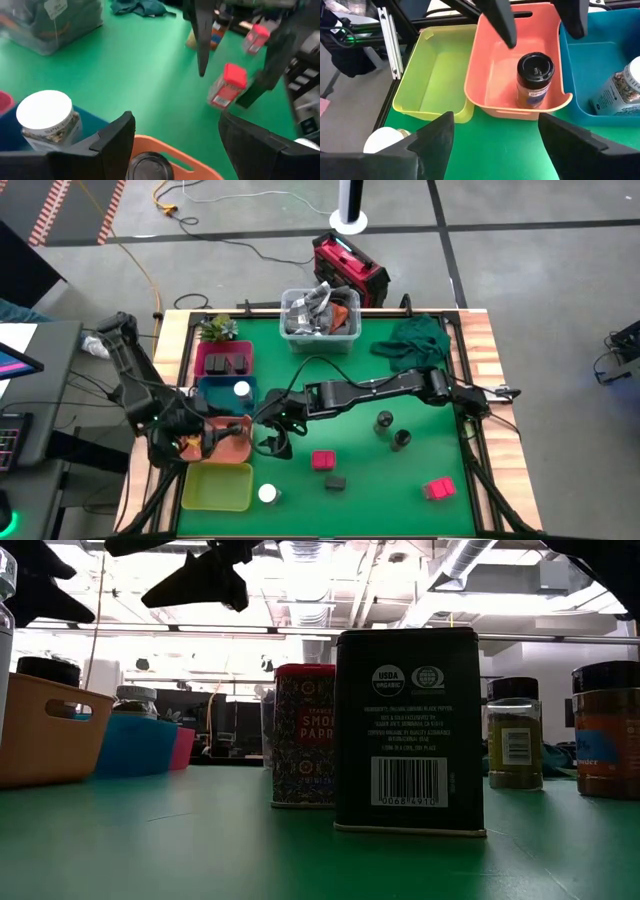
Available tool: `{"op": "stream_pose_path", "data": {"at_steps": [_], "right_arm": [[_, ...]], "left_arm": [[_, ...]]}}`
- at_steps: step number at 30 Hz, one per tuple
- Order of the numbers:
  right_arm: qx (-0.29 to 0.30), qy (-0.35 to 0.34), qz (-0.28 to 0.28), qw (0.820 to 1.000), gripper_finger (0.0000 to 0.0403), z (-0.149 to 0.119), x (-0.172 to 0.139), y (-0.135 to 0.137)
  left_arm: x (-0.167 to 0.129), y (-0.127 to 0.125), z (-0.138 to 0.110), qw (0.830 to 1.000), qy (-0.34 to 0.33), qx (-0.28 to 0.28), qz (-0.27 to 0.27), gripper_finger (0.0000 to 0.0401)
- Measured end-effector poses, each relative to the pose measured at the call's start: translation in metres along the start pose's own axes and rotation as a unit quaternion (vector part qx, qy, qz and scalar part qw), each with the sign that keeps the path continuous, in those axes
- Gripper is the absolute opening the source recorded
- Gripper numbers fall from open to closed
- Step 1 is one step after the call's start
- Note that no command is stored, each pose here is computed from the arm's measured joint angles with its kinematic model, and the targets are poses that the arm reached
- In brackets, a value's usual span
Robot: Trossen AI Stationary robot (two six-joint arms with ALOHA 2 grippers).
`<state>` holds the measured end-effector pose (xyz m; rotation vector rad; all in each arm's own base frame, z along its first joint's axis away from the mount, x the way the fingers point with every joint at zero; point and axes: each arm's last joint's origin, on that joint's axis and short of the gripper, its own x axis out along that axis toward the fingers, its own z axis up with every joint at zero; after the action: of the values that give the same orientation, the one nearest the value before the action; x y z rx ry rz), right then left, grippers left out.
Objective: Sort spices by type
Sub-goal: Put the white seasoning bottle into the blue bin
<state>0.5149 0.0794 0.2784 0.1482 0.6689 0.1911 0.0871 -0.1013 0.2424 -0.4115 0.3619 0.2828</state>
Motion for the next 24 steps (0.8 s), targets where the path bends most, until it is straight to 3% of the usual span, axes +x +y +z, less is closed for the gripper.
{"op": "stream_pose_path", "data": {"at_steps": [7, 15, 20, 24], "right_arm": [[0.051, 0.043, -0.043, 0.997, 0.0311, -0.009, -0.001, -0.009], [0.091, 0.182, -0.101, 0.974, 0.0311, -0.032, -0.018, -0.016], [0.042, 0.224, -0.098, 0.969, 0.0311, -0.035, -0.031, -0.015], [0.031, 0.216, -0.095, 0.971, 0.0311, -0.032, -0.034, -0.014]], "left_arm": [[0.001, 0.005, 0.008, 0.994, -0.032, -0.104, 0.011, 0.0274], [0.01, 0.0, 0.006, 0.987, -0.05, -0.15, 0.032, 0.0274], [0.012, -0.016, 0.009, 0.991, -0.056, -0.121, 0.0, 0.0274], [0.011, -0.033, 0.017, 0.994, -0.038, -0.081, -0.07, 0.0274]]}}
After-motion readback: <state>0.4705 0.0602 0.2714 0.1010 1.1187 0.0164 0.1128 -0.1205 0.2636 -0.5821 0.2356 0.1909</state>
